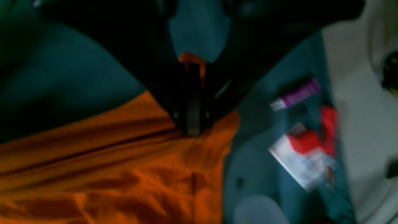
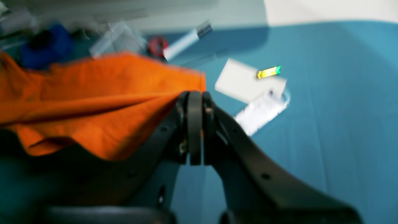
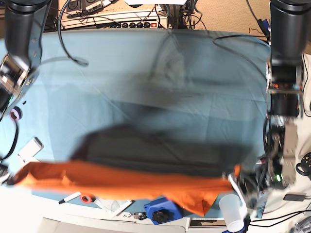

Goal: Layout the t-shirt on the table in an organized manner, then fold the t-shirt properly
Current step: 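Lift the orange shirt with both grippers and swing it up off the table, then lay the lifted shirt back down flat with both grippers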

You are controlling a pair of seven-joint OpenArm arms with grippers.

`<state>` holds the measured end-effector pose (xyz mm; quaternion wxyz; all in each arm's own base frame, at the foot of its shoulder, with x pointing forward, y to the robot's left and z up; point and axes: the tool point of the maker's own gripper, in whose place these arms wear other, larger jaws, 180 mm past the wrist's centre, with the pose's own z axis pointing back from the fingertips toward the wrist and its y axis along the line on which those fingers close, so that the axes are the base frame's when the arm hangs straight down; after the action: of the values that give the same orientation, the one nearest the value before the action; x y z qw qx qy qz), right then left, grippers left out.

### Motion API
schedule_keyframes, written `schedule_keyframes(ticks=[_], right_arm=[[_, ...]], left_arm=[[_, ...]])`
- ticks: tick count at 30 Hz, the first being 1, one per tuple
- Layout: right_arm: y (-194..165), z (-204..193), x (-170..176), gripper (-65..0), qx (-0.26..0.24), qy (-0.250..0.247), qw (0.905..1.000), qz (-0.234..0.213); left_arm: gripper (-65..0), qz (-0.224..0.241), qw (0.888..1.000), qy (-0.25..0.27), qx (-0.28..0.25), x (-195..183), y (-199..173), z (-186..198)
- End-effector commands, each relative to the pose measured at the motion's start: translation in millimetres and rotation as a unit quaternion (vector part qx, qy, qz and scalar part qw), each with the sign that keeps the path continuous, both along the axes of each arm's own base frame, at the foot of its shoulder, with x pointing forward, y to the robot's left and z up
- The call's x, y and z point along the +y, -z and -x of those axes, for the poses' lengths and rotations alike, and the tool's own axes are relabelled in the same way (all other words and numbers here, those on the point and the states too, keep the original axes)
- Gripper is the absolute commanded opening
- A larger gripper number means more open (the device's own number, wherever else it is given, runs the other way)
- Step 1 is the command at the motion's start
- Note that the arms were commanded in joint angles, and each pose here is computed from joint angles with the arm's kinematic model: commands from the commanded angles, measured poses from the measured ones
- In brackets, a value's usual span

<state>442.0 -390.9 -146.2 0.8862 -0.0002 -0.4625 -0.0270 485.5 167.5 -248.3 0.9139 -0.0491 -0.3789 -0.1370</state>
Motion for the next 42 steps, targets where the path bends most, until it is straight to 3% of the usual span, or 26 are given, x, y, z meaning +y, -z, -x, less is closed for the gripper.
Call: schedule_keyframes(ticks=[1, 9, 19, 26, 30, 36, 42], right_arm=[[-22.3, 2.9, -8.2, -65.0, -0.031, 0.006, 0.9993, 0.019], [71.9, 52.3, 3.7, -65.0, 0.073, -0.014, 0.9965, 0.039], [174.0, 127.0, 10.9, -65.0, 0.196, -0.023, 0.9802, 0.015], [192.4, 150.5, 34.0, -65.0, 0.136, -0.016, 0.9841, -0.113], [193.1, 166.9, 32.9, -65.0, 0.093, -0.002, 0.9825, -0.161], [185.7, 198.4, 8.0, -65.0, 0.050, 0.042, 0.9792, -0.192], [170.3, 211.4, -16.9, -65.0, 0.036, 0.063, 0.9815, -0.177]], left_arm=[[-65.0, -0.008, 1.000, -0.008, -0.027, 7.5, -19.6, -5.5], [-65.0, -0.013, 0.999, 0.013, 0.037, -4.5, 52.8, 50.6], [-65.0, -0.037, 0.992, 0.021, 0.122, -4.5, 128.0, 125.6], [-65.0, -0.047, 0.990, 0.043, 0.127, -16.5, 134.5, 161.9], [-65.0, -0.069, 0.988, 0.049, 0.127, -16.5, 138.7, 182.4], [-65.0, -0.111, 0.984, 0.023, 0.135, -2.7, 147.6, 206.6], [-65.0, -0.140, 0.978, 0.020, 0.152, 9.6, 151.1, 217.8]])
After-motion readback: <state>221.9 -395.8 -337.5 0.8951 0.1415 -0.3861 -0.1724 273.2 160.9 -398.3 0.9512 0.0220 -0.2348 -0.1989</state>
